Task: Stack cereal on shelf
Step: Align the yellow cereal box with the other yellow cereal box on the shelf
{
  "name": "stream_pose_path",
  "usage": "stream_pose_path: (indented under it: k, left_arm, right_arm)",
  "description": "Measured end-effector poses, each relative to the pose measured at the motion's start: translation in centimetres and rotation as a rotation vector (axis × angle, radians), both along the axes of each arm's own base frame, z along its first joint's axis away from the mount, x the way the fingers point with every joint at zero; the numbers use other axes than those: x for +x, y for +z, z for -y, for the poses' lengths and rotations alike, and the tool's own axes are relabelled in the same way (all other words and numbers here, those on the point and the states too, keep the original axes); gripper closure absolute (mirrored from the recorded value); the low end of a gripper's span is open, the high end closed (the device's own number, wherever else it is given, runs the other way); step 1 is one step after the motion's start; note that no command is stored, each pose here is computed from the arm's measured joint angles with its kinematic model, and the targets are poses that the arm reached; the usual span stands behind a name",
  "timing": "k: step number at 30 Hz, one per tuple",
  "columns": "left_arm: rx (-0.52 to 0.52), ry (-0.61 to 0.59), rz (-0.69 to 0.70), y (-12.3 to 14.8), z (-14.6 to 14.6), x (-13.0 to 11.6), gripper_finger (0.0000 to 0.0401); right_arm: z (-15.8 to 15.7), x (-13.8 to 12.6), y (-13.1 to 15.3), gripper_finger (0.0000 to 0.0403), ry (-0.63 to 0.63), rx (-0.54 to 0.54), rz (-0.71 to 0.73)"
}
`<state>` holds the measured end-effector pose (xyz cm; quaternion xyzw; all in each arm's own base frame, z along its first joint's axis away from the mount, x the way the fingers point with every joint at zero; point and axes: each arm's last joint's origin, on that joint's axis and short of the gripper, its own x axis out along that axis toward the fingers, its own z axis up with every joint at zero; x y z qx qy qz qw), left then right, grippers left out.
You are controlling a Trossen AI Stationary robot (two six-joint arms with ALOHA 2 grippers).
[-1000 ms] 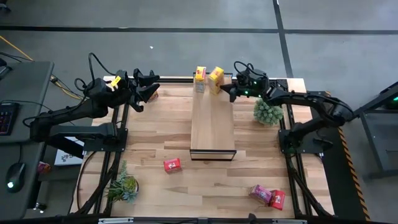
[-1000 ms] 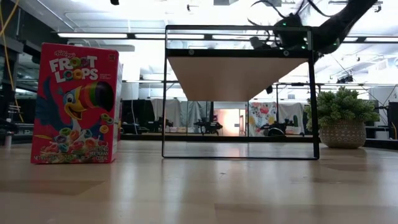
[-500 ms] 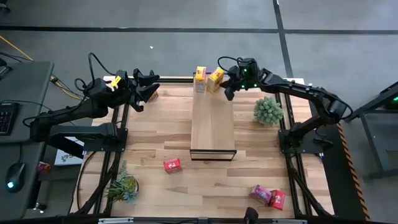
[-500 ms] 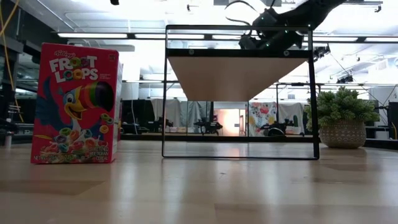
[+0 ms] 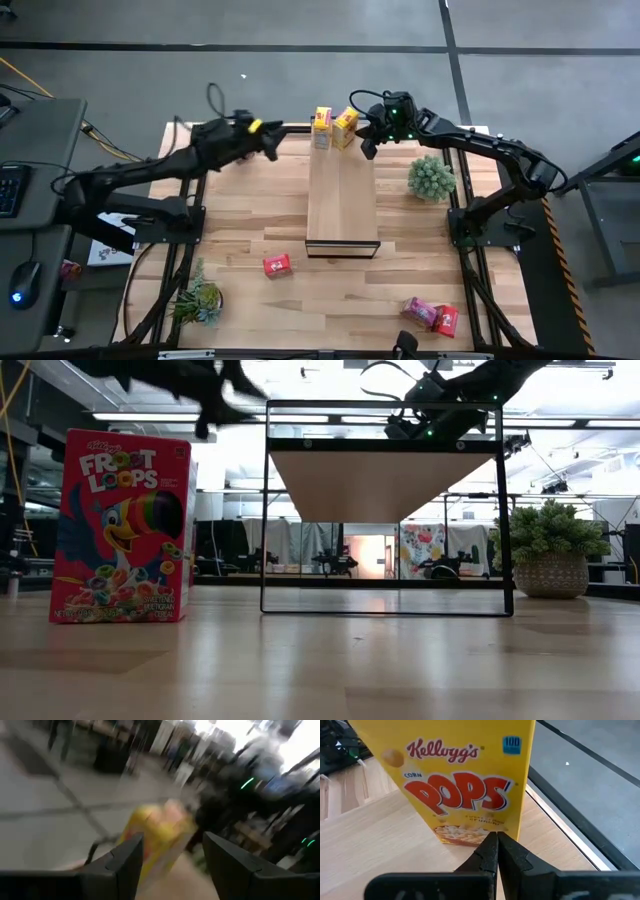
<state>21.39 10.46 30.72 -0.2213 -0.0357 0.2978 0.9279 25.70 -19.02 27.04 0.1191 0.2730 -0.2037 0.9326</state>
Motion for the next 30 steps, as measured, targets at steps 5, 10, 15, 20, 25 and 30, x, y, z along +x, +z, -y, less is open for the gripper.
stream_pose_path:
  k: [5, 10, 15, 20, 25, 30]
  left_arm:
    - [-0.031, 0.008, -0.12, -3.0, -3.2, 1.3, 0.026]
    - [0.035, -0.066, -0.196, -4.7, -5.4, 1.8, 0.0343]
    - [0.076, -0.138, -0.203, -6.3, -7.0, 2.6, 0.0391]
    - [0.072, -0.152, -0.235, -7.7, -7.9, 3.8, 0.0399]
    - [0.093, -0.185, -0.243, -7.7, -8.3, 4.5, 0.04]
    - [0.159, -0.196, -0.26, -7.1, -8.7, 5.0, 0.0401]
  right_arm:
    - [0.0, 0.0, 0.0, 0.0403, 0.0, 0.002, 0.001]
    - [0.0, 0.0, 0.0, 0.0403, 0.014, 0.01, 0.007]
    - [-0.1, 0.0, 0.0, 0.0403, 0.015, 0.015, 0.01]
    - [-0.1, 0.1, 0.0, 0.0403, 0.01, 0.027, 0.015]
    - [-0.1, 0.1, 0.0, 0.0403, 0.012, 0.028, 0.012]
    - [-0.2, 0.0, -0.2, 0.0403, 0.012, 0.039, -0.004]
